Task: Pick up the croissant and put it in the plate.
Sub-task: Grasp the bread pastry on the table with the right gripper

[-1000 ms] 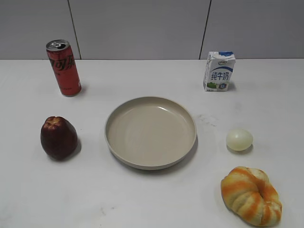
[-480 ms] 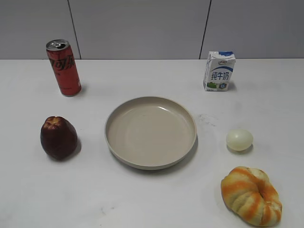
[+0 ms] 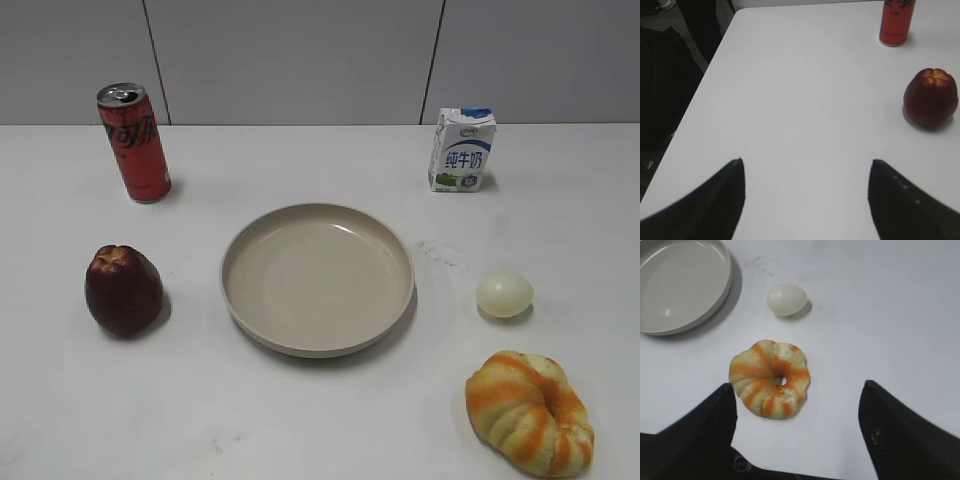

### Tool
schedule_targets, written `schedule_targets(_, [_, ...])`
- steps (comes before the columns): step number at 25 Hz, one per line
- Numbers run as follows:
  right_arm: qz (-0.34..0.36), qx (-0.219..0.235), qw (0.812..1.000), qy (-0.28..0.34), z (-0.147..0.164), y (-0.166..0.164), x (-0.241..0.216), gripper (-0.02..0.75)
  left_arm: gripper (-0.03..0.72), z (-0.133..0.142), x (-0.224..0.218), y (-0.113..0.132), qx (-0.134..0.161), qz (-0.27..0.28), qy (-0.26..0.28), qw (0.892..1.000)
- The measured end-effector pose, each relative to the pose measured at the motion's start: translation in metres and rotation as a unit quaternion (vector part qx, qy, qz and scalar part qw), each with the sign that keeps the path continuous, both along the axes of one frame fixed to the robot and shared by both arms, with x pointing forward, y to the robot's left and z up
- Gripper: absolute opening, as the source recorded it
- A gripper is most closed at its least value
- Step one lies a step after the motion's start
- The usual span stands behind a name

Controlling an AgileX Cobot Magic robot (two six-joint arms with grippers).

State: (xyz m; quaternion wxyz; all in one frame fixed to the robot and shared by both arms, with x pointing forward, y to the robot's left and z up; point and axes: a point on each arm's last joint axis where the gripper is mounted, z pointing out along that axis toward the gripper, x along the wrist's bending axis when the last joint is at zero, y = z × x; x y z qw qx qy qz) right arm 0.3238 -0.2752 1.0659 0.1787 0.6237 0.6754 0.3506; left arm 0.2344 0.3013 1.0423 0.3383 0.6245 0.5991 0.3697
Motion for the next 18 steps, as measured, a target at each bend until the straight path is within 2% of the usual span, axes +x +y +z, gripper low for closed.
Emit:
schedule_targets(5, [0.019, 0.027, 0.996, 0.083, -0.013, 0.01, 0.03, 0.571, 0.584, 0.0, 0.0, 0.0, 0.0, 0.0, 0.0, 1.0])
schedule_targets(8, [0.045, 0.02, 0.989, 0.14, -0.022, 0.017, 0.049, 0.571, 0.584, 0.0, 0.0, 0.0, 0.0, 0.0, 0.0, 1.0])
schedule_targets(13, [0.096, -0.002, 0.963, 0.254, -0.053, 0.038, 0.076, 0.571, 0.584, 0.0, 0.0, 0.0, 0.0, 0.0, 0.0, 1.0])
schedule_targets(18, [0.135, -0.027, 0.945, 0.296, -0.085, 0.069, 0.092, 0.571, 0.584, 0.0, 0.0, 0.0, 0.0, 0.0, 0.0, 1.0])
